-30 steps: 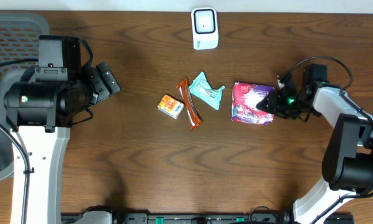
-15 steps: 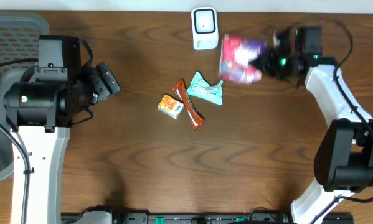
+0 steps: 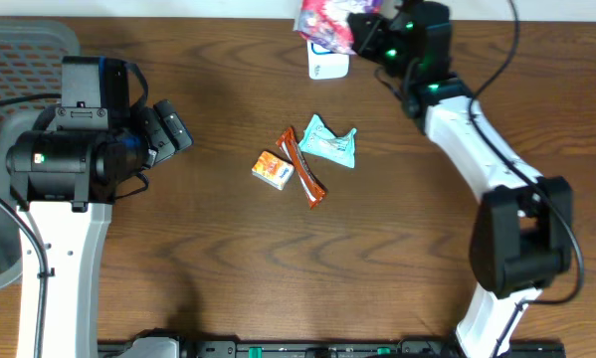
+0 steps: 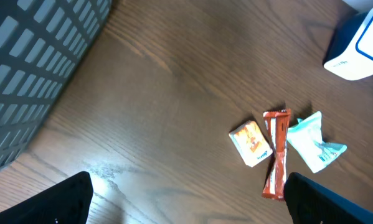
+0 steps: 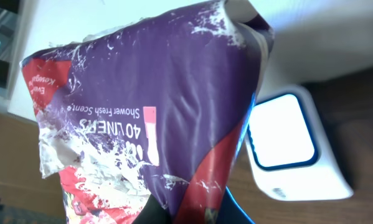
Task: Scan the item barcode
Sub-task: 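Hold the pink-purple packet up in front of the scanner, then carry the pink-purple packet to the far right and release it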
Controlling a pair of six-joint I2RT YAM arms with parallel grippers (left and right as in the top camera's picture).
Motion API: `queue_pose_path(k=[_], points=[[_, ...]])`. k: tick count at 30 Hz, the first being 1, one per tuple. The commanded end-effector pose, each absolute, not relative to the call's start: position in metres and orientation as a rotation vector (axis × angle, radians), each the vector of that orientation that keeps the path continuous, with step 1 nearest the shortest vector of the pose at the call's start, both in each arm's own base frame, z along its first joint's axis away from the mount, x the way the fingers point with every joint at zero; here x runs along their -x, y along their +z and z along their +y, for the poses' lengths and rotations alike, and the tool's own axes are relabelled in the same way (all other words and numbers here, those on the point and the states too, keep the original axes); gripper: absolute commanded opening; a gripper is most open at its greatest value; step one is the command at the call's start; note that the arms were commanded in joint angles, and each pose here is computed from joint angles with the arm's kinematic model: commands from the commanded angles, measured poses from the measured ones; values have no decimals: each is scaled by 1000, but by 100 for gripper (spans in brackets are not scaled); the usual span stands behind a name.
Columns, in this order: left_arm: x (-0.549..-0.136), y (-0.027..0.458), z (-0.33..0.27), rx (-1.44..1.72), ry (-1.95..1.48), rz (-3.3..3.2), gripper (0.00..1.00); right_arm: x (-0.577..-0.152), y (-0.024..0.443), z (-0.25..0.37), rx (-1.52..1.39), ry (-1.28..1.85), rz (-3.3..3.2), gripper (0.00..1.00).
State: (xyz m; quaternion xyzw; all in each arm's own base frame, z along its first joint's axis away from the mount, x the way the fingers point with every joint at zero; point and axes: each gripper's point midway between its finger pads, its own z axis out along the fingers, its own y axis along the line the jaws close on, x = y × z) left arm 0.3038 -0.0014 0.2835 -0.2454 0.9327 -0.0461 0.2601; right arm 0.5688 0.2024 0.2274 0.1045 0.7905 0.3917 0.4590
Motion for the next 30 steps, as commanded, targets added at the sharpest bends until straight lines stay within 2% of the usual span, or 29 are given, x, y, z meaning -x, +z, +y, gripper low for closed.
queue_pose_path(k=[1,6,10,14,17,22,30], points=[[-304,283,2,657,-101,2529,98,-589,191,193,-438,911,1942,1],[-304,283,2,657,-101,2529,98,-595,170,179,-470,890,1973,1],[-304,283,2,657,-101,2530,98,-597,197,154,-437,904,1932,1],[-304,283,2,657,-101,2530,98,-591,225,88,-517,801,1922,1],[-304,283,2,657,-101,2529,98,-570,231,5,-655,607,1962,1],[-304,283,2,657,-101,2530,98,-515,207,-117,-885,317,2067,1],[-304,283,2,657,-101,2530,98,-446,160,-239,-1211,162,2098,1]])
